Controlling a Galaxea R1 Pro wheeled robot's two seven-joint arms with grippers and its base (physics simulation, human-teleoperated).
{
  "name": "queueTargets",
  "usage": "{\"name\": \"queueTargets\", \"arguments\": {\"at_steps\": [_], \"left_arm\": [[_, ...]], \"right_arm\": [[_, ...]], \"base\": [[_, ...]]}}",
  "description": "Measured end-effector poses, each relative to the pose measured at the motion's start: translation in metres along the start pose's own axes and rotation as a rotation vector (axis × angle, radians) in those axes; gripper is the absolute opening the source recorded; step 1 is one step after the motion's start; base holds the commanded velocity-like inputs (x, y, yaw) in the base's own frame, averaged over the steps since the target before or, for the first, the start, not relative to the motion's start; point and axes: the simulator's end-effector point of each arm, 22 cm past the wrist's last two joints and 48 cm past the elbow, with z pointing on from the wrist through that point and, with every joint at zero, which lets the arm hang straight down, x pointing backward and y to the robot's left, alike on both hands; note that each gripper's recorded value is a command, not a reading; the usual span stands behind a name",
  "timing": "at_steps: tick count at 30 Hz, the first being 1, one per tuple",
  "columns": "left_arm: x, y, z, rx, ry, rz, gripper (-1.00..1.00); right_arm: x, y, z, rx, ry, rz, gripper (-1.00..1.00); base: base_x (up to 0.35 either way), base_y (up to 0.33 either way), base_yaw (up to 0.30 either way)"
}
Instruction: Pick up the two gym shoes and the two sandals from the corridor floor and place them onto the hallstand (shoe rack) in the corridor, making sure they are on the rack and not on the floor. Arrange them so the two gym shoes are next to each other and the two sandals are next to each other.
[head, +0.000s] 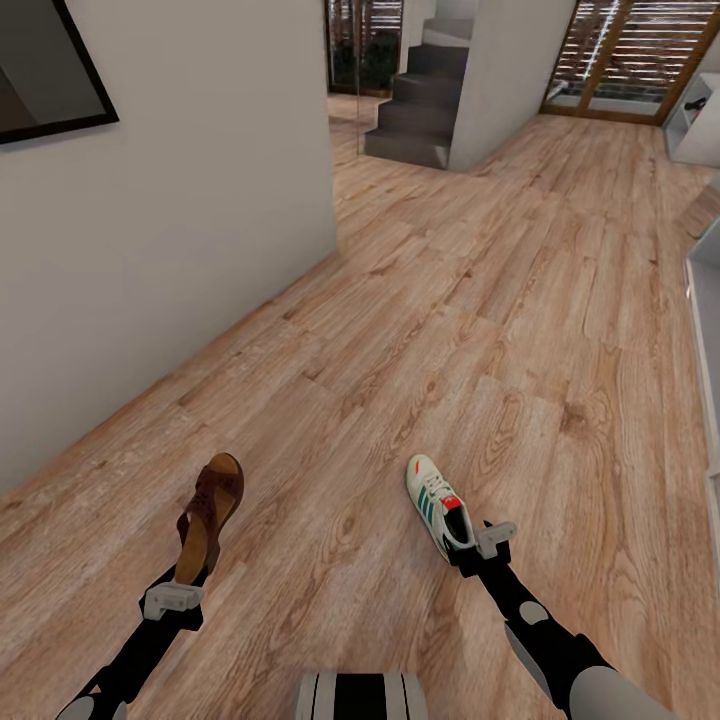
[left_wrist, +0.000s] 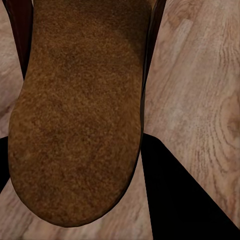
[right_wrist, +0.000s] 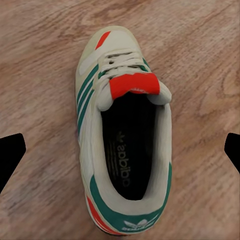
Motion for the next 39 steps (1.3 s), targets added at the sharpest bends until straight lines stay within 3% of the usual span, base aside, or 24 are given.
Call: {"name": "queueTargets", "arguments": {"at_steps": [31, 39], "left_arm": [[0.0004, 0.0002, -0.0001, -0.001, 0.001, 0.000, -1.00], [0.0004, 0.0003, -0.0002, -0.001, 0.001, 0.000, -1.00]], "right_arm": [[0.0002, 0.0002, 0.0000, 0.000, 0.000, 0.000, 1.00], [0.0006, 0.0005, 0.0000, 0.001, 0.001, 0.000, 1.00]], "base": [[0.011, -0.026, 0.000], [0.000, -0.001, 0.129]]}}
